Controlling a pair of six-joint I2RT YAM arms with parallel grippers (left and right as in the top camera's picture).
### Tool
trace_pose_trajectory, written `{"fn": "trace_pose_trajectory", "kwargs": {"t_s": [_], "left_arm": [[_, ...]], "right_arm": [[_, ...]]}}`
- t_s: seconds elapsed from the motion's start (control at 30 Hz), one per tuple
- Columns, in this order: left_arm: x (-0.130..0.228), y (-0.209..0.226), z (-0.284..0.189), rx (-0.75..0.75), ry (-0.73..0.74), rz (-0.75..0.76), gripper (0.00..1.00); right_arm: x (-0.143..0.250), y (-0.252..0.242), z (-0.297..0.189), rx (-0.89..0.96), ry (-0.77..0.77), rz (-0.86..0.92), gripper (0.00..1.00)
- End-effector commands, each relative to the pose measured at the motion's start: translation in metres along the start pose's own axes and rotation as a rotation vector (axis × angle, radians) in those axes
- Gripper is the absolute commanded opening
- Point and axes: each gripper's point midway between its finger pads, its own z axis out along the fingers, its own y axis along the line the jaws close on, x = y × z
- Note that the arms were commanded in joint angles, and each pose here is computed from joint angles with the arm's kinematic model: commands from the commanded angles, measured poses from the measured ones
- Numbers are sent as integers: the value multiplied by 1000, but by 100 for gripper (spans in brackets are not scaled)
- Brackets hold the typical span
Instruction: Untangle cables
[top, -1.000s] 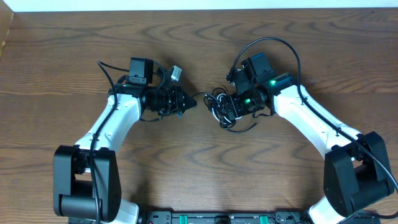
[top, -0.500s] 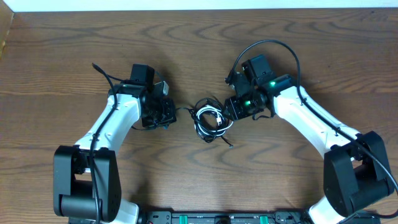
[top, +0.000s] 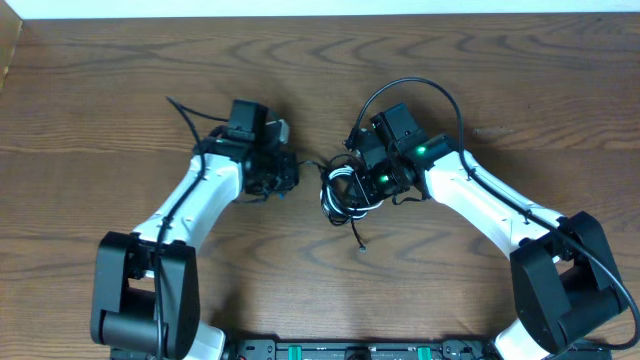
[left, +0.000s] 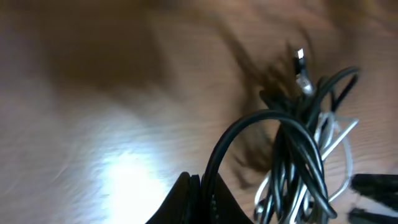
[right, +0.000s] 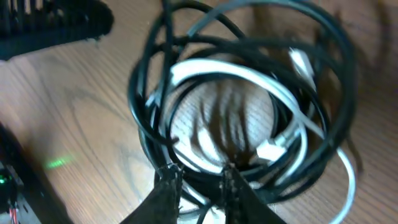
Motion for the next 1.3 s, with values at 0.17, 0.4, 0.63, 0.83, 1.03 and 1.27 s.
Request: {"fn": "trace_pose_trajectory", "kwargs": {"t_s": [0.17,0.4,0.63,0.83,1.03,1.27], "left_arm": [[-25,-5,4,-34,-122,-5,9],[-28,-4,3,-39,-134,16,58],[-34,12,-1,-96,-162,-27,62],[-39,44,-11,-136,-176,-193,62],[-38,77,-23,-165,-176,-332,62],[-34,81,-24,-170,-163,-349,62]], "right_arm": [[-1,-1,8,17,-32,27,19],[3,-2,17,9,-50,35,19],[-27,17,2,-50,-127,23,25],[-42,31,-1,-63,-174,-21,27],[-51,37,8,53,-233,-79,28],[-45,29,29,240,-237,-124,30]]}}
